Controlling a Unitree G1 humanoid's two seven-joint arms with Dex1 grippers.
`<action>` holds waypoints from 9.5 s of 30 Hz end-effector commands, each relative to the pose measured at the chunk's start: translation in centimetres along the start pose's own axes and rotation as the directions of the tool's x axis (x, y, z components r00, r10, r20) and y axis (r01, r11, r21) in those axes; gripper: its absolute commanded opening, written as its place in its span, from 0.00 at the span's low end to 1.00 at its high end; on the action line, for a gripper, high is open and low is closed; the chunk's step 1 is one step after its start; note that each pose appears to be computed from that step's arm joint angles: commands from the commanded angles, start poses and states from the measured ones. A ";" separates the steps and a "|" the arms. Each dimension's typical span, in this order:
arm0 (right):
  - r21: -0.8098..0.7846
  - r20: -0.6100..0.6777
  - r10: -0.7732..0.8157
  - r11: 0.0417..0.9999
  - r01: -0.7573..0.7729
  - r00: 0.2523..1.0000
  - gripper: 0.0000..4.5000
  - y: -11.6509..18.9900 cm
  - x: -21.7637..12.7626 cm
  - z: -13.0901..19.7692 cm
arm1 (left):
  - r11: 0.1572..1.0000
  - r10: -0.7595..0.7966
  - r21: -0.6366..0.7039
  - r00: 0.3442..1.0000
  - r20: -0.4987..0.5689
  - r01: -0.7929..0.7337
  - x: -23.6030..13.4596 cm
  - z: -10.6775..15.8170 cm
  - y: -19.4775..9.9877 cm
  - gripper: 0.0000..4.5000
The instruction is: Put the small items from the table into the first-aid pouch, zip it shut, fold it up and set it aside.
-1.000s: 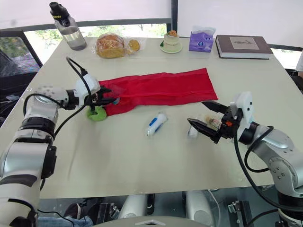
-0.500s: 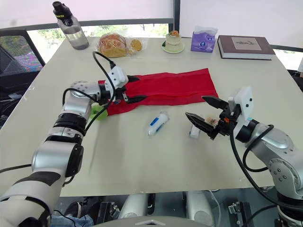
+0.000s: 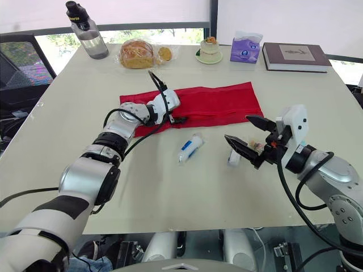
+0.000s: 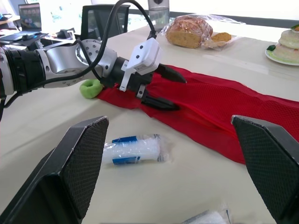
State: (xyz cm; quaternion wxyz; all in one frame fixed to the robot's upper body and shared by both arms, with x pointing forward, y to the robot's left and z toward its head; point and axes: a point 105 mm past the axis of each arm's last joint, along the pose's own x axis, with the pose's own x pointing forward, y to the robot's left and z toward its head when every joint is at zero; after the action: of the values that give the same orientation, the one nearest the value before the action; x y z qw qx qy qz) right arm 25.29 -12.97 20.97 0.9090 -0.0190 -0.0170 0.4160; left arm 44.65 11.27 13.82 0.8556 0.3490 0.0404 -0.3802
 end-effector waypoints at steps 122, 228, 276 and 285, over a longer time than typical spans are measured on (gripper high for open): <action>-0.263 -0.640 0.373 0.715 -0.648 0.672 0.98 1.0 4.8 -5.6 | 0.985 -0.061 -0.154 0.993 0.101 0.077 -1.4 0.1 -3.6 0.00; -0.093 -0.557 -0.022 0.995 -0.036 0.830 0.84 -4.2 9.9 -4.4 | 0.884 -0.090 -0.437 0.978 0.188 0.166 -0.1 6.5 -7.1 0.00; -0.202 -0.277 -0.008 0.978 -0.050 0.961 0.00 -3.9 13.8 -6.5 | 0.902 -0.093 -0.404 0.983 0.161 0.151 -0.3 5.3 -6.7 0.00; -0.204 -0.083 0.020 0.978 -0.036 0.996 0.00 -4.2 7.5 -2.5 | 0.935 -0.052 -0.339 0.985 0.164 0.105 -0.4 4.8 -5.7 0.00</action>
State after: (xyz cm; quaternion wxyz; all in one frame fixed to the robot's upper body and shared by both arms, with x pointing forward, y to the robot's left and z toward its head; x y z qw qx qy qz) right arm 34.11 -9.90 16.79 0.8981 -0.1340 0.0115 0.4188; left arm 39.36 5.86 13.27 0.8865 0.1546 0.0775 -0.4293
